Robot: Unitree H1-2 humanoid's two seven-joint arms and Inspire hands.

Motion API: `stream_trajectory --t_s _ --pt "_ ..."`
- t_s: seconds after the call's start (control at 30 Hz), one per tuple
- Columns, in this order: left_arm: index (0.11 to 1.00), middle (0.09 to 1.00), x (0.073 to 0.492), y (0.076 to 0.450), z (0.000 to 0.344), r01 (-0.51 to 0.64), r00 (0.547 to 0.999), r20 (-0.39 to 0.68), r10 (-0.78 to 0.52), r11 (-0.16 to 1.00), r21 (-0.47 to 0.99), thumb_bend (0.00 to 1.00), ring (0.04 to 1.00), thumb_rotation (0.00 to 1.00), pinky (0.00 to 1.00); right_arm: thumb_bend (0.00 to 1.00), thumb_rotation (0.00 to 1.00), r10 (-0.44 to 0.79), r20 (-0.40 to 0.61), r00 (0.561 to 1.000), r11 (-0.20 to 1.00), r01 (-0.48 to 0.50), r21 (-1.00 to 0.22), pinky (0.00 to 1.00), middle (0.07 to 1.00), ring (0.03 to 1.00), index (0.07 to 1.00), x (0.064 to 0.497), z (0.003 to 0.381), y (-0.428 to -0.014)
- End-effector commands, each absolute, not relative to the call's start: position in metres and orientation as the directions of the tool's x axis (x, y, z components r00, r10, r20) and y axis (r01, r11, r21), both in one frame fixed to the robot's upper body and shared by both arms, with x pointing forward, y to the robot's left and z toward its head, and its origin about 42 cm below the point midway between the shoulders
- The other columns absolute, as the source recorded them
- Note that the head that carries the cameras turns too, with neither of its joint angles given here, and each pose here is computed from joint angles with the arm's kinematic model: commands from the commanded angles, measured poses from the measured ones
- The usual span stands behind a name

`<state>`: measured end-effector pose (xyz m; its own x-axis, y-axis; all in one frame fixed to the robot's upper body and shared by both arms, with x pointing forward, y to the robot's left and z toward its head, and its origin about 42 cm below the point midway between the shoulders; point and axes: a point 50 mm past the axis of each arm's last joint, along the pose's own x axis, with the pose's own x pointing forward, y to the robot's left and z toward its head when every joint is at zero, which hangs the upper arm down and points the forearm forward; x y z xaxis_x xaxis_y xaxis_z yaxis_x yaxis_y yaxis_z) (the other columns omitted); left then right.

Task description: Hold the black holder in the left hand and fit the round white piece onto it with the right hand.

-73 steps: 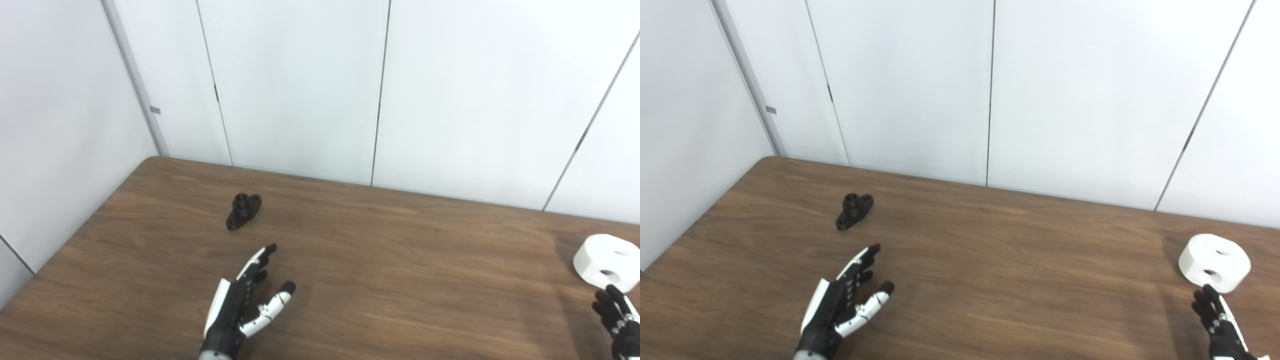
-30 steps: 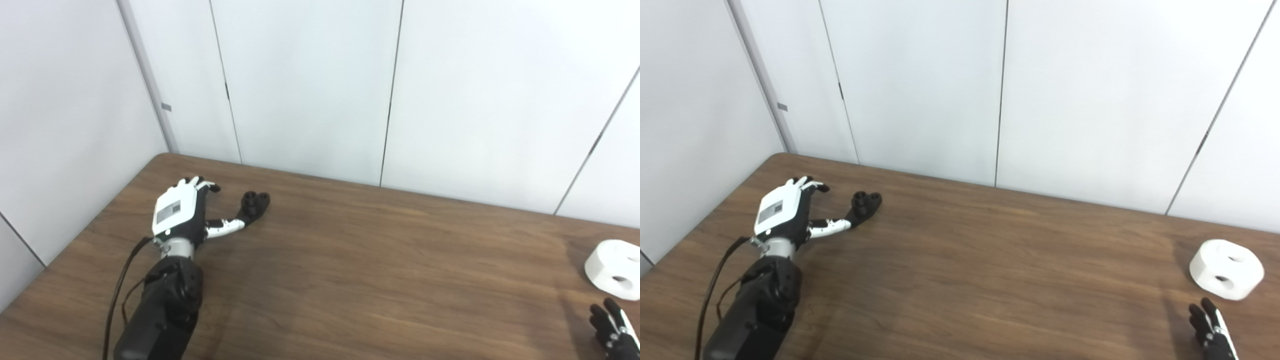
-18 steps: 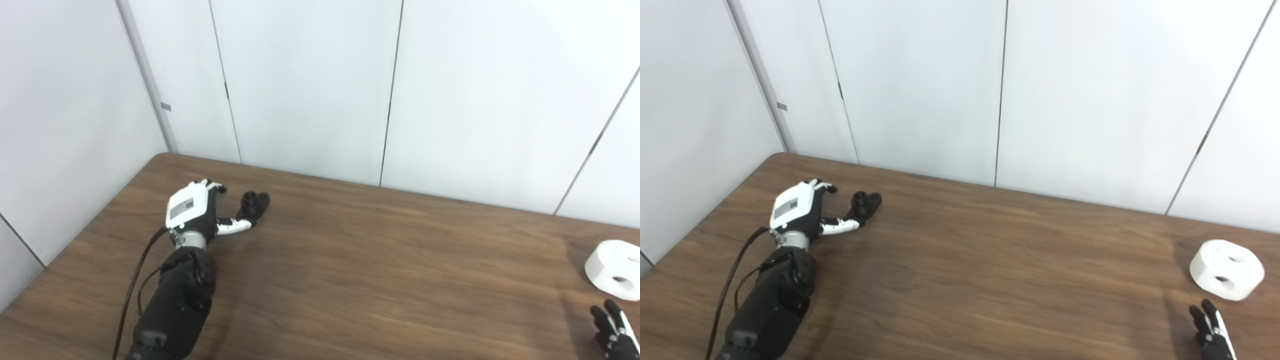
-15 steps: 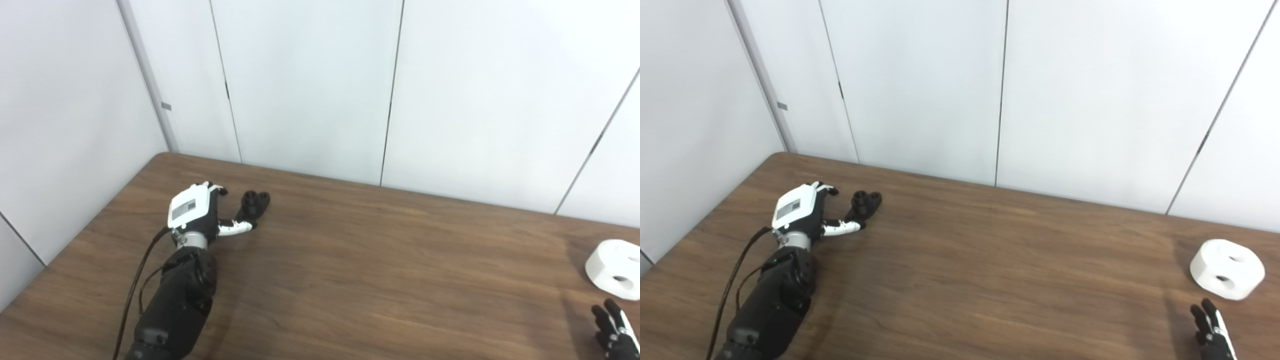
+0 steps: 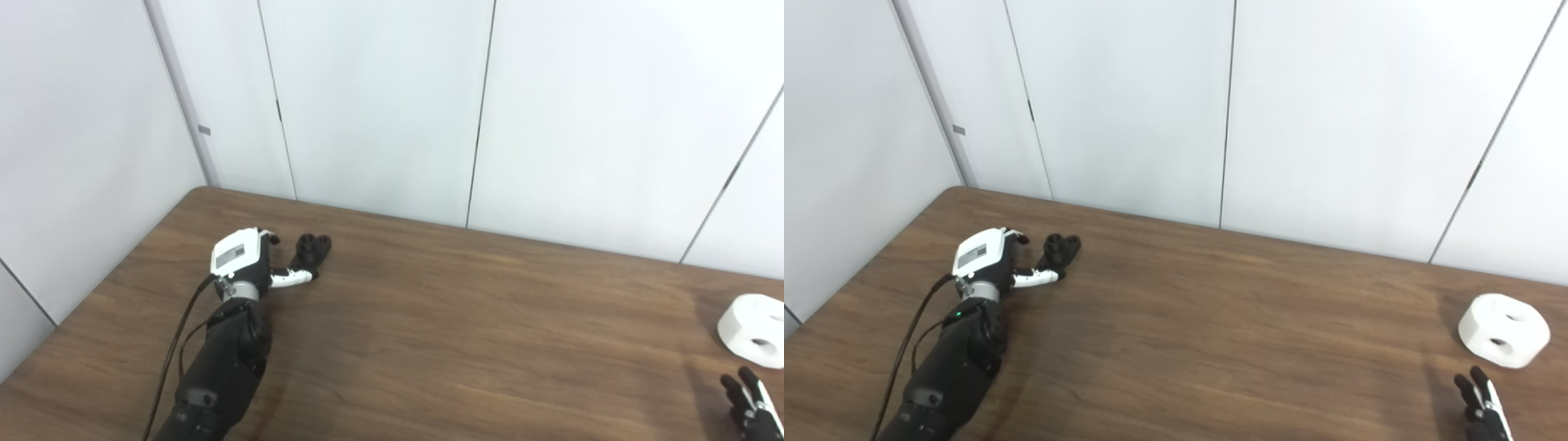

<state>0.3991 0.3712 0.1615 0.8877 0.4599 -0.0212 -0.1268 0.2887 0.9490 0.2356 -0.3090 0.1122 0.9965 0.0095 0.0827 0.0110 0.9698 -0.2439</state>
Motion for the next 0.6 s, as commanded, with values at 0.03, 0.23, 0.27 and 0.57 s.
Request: stream_trajectory --t_s 0.03,0.23,0.27,0.57 --pt "0.785 0.928 0.416 0.368 0.185 -0.197 0.888 0.062 0.455 0.256 0.946 0.93 0.973 0.45 1.0 0.61 1.0 -0.009 -0.001 1.0 0.976 0.009 -0.217 1.0 0.947 0.976 1.0 0.221 0.089 -0.299" --pt "0.742 0.934 0.42 0.361 0.186 -0.208 0.896 0.068 0.439 0.279 0.938 0.92 0.981 0.41 1.0 0.62 1.0 -0.008 0.007 1.0 0.971 0.009 -0.239 1.0 0.959 0.984 1.0 0.22 0.09 -0.299" --pt "0.734 0.934 0.421 0.359 0.186 -0.211 0.897 0.071 0.435 0.281 0.936 0.92 0.984 0.41 1.0 0.62 1.0 -0.01 0.007 1.0 0.97 0.011 -0.242 1.0 0.96 0.985 1.0 0.22 0.09 -0.299" --pt "0.712 0.884 0.427 0.348 0.18 -0.207 0.896 0.057 0.44 0.299 0.932 0.9 0.95 0.38 1.0 0.64 1.0 -0.013 -0.002 1.0 0.975 0.012 -0.224 1.0 0.993 1.0 1.0 0.218 0.092 -0.298"
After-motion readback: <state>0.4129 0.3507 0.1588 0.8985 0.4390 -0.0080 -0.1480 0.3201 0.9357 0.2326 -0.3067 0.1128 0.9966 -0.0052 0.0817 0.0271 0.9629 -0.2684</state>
